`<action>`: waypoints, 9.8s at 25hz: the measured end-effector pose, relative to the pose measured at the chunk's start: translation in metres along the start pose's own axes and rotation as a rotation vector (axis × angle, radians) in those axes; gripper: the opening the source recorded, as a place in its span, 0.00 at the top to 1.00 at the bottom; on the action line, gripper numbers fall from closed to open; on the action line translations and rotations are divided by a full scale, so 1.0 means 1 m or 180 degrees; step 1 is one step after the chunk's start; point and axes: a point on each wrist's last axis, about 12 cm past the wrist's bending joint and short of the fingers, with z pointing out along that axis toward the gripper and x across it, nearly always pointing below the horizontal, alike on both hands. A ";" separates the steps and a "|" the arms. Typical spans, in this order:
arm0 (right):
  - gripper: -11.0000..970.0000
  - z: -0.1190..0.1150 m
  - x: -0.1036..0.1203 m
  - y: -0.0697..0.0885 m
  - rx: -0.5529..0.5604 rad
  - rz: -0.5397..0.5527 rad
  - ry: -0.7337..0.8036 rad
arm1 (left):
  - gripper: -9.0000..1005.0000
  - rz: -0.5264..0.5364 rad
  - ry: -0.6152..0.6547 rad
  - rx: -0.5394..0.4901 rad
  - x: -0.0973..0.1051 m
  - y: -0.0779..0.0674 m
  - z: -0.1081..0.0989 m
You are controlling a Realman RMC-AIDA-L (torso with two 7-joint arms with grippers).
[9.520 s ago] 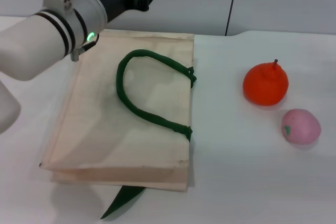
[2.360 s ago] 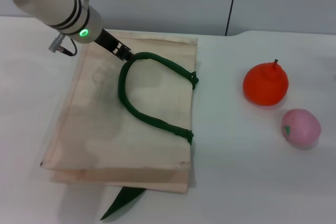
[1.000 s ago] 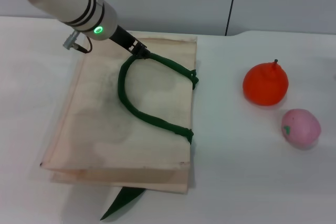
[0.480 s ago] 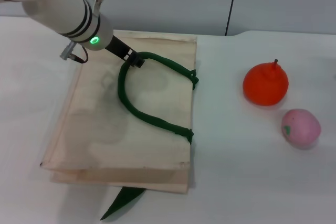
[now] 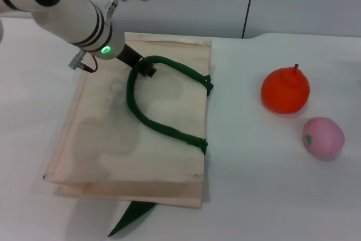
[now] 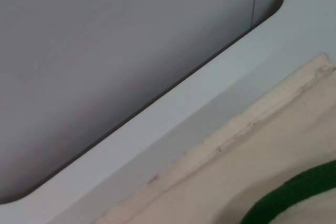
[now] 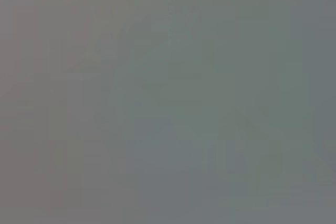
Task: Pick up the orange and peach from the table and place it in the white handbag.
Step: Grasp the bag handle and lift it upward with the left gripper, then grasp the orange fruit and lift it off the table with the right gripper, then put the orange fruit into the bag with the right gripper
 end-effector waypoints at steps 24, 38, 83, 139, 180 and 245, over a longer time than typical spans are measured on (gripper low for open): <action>0.12 0.000 0.000 0.001 -0.0007 0.0007 0.0001 | 0.75 0.0068 0.0075 0.0030 0.005 -0.004 0.006; 0.12 -0.004 0.010 0.007 -0.0233 -0.0258 0.0162 | 0.87 0.0256 -0.0085 -0.0013 0.000 -0.002 -0.013; 0.11 -0.020 -0.016 -0.020 -0.1180 -0.0210 0.0273 | 0.87 0.0611 -0.0816 -0.0649 -0.017 -0.009 -0.168; 0.10 -0.004 -0.075 0.067 -0.2176 -0.1000 0.1752 | 0.87 0.0764 -0.0799 -0.0671 -0.027 -0.016 -0.168; 0.17 0.023 -0.051 0.084 -0.2025 -0.1149 0.2171 | 0.87 0.0837 -0.0849 -0.0656 -0.035 -0.020 -0.170; 0.83 -0.024 -0.078 0.205 -0.4008 -0.1145 0.1401 | 0.87 0.1040 -0.1369 -0.0803 -0.058 -0.038 -0.207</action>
